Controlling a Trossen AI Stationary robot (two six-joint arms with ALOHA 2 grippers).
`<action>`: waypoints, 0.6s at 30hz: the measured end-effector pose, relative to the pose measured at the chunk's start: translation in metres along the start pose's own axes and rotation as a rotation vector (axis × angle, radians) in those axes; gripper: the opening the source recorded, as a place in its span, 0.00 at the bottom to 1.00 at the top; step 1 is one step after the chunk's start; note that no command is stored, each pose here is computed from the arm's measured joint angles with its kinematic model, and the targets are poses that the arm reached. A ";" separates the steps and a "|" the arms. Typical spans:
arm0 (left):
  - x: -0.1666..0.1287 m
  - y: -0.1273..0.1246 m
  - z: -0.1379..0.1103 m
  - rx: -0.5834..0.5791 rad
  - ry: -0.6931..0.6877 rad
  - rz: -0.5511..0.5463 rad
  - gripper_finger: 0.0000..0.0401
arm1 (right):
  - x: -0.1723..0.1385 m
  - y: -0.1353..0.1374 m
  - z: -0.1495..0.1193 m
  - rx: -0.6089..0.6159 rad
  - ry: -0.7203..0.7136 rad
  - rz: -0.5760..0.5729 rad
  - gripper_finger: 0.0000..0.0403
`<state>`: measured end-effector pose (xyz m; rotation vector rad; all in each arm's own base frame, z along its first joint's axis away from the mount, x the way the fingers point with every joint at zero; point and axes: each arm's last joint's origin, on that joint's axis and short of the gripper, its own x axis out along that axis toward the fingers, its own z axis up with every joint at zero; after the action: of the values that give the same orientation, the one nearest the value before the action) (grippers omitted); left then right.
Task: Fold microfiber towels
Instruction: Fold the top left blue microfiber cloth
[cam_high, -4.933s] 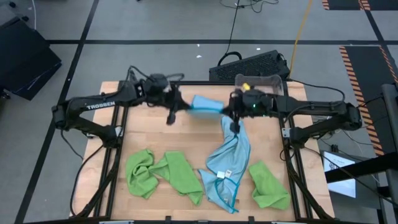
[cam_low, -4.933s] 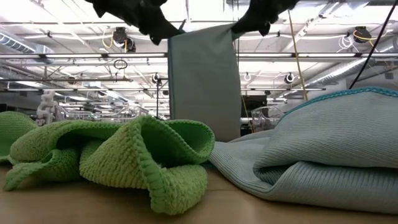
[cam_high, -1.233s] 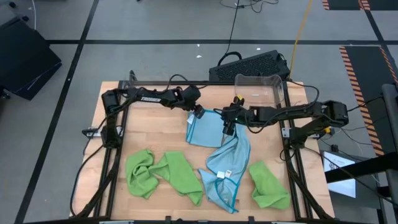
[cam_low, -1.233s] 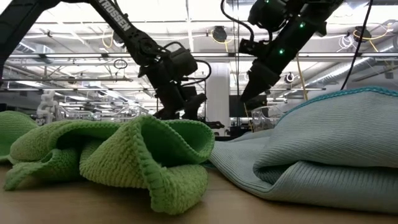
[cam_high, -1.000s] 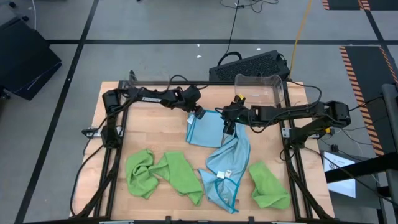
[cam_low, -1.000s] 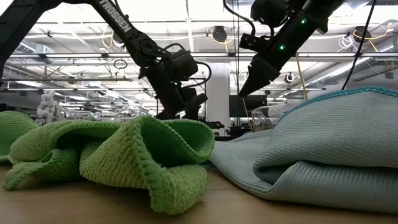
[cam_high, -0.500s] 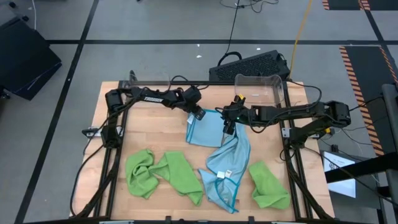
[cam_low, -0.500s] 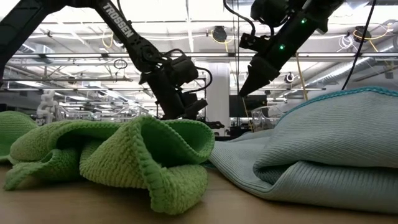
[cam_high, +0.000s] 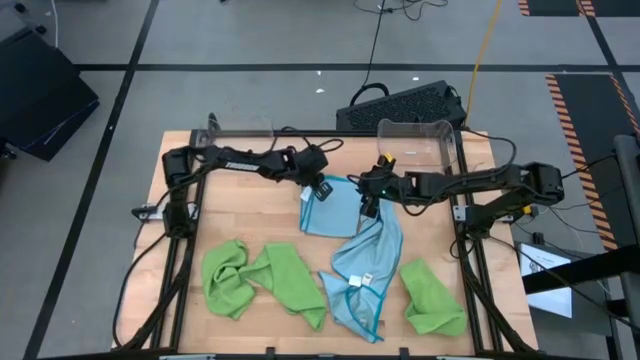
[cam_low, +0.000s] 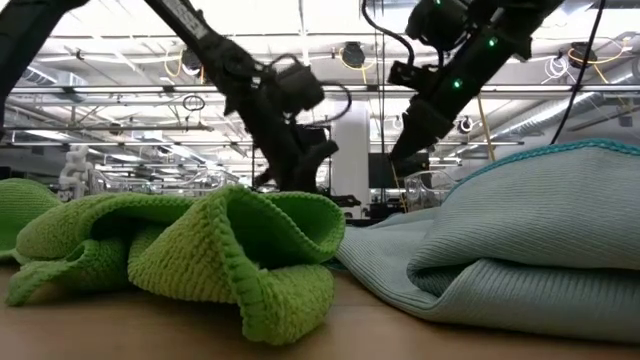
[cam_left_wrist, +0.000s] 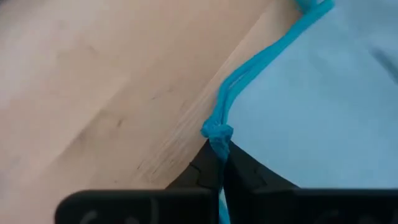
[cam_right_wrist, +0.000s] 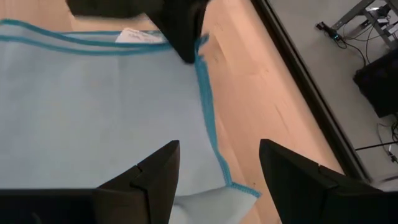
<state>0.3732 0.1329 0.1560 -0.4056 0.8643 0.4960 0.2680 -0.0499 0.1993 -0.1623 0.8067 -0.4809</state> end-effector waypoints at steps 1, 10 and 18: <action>-0.004 -0.004 0.000 0.009 -0.010 0.010 0.02 | 0.002 0.000 -0.003 0.007 -0.005 -0.002 0.53; -0.032 -0.036 -0.003 0.081 -0.040 0.006 0.02 | 0.012 -0.005 -0.017 0.130 -0.114 0.006 0.54; -0.036 -0.060 -0.012 0.144 -0.048 -0.005 0.02 | 0.020 -0.037 -0.011 0.193 -0.101 0.243 0.67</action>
<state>0.3801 0.0684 0.1854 -0.2625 0.8466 0.4341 0.2592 -0.0919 0.1904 0.0894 0.6663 -0.3152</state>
